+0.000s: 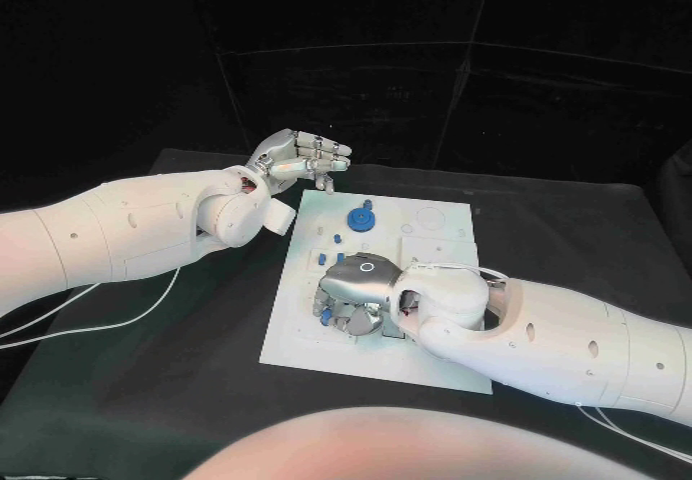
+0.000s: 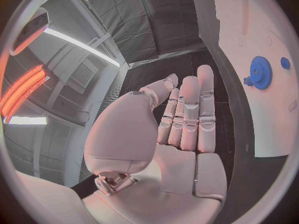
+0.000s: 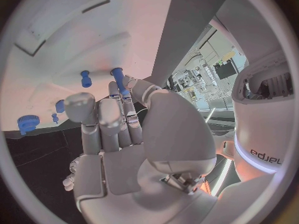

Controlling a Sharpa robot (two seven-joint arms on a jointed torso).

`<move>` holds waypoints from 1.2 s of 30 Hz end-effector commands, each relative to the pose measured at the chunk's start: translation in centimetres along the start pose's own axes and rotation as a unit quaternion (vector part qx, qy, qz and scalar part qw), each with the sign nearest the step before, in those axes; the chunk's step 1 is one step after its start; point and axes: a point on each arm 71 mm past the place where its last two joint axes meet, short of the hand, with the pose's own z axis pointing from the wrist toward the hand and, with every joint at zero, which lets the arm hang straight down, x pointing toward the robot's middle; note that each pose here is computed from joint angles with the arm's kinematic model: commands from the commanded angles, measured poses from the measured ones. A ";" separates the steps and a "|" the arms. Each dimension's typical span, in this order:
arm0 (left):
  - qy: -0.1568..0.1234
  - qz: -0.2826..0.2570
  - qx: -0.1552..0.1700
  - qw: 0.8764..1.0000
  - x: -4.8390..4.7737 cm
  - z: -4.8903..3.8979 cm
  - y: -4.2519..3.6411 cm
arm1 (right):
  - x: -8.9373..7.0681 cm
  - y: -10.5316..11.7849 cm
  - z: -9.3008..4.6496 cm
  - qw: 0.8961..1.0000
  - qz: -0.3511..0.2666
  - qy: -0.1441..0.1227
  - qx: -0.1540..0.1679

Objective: Assemble the parts on the task board

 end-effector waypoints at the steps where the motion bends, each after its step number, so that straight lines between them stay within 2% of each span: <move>1: 0.005 -0.005 0.002 1.000 0.10 0.05 -0.16 | 0.1 0.3 0.0 1.000 -0.013 -0.003 -0.010; 11: 0.006 -0.005 0.001 1.000 0.09 0.05 -0.14 | -0.5 0.1 -0.2 0.999 -0.008 -0.045 -0.016; 17: 0.007 -0.005 -0.001 1.000 0.04 0.01 -0.12 | -0.9 -0.2 -1.5 0.997 0.007 -0.079 -0.016; 22: 0.006 -0.005 -0.002 1.000 -0.08 -0.10 -0.11 | -1.3 -1.7 -4.8 0.992 0.048 -0.116 0.010; 25: 0.003 -0.004 -0.002 1.000 -0.34 -0.25 -0.11 | -1.5 -3.3 -7.5 0.986 0.090 -0.133 0.047; 31: 0.000 -0.003 -0.003 1.000 -0.61 -0.44 -0.10 | -1.4 -6.6 -13.1 0.959 0.181 -0.146 0.164; 32: 0.000 -0.004 -0.003 1.000 -0.60 -0.45 -0.10 | -1.3 -6.8 -13.6 0.956 0.186 -0.145 0.176; 34: 0.002 -0.004 -0.002 1.000 -0.51 -0.45 -0.10 | -1.0 -7.6 -15.3 0.943 0.205 -0.139 0.223; 36: 0.002 -0.005 -0.002 1.000 -0.45 -0.45 -0.11 | -0.8 -8.1 -16.2 0.936 0.213 -0.132 0.249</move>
